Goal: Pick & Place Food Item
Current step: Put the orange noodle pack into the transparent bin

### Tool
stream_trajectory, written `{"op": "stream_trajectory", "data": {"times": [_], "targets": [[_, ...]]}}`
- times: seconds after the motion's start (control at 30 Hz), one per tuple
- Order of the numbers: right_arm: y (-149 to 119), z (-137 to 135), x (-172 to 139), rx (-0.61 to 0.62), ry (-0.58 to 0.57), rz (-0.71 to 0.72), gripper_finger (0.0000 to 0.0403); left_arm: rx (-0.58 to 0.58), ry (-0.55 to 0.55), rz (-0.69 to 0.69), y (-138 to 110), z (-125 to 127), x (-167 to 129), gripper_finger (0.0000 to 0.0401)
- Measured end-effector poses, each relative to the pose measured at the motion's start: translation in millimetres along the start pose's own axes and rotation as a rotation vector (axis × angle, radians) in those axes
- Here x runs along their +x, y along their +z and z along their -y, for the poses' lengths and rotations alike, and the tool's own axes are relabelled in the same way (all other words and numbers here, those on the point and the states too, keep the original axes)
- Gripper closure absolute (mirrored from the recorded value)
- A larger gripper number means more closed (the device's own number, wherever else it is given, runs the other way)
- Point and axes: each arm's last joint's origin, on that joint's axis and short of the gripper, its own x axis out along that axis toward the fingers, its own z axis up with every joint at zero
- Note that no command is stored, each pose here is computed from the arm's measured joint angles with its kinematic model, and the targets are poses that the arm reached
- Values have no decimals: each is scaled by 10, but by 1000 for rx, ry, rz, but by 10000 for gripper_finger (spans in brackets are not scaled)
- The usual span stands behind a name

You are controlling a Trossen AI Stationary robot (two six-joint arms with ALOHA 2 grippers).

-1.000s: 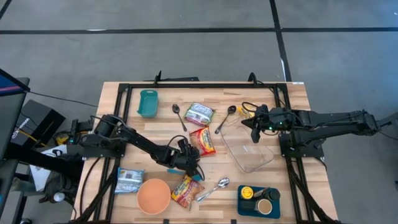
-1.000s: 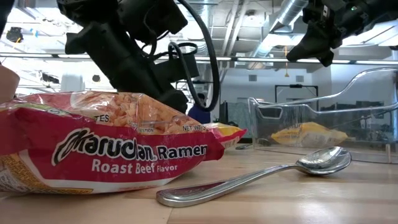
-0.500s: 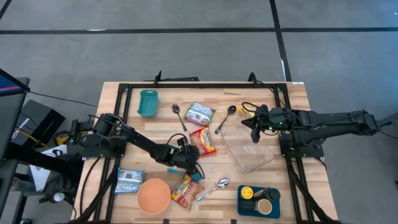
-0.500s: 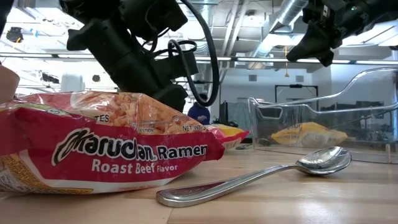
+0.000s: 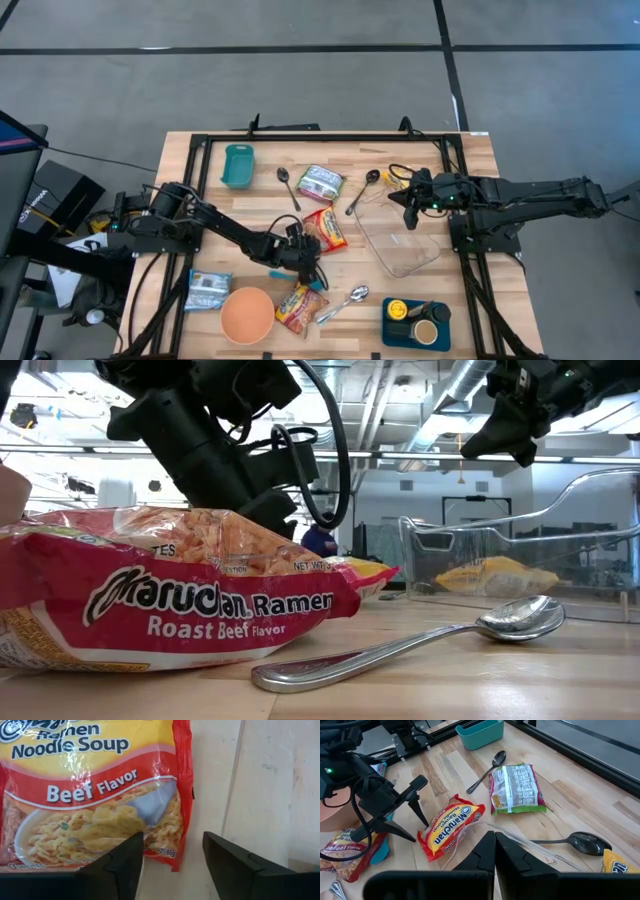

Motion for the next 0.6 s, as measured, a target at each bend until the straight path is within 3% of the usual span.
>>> {"op": "stream_trajectory", "data": {"times": [0.27,0.6], "targets": [[0,0,0,0,0,0,402,0,2,0,0,-2,1,189],[0,0,0,0,0,0,402,0,6,2,1,-4,1,260]]}}
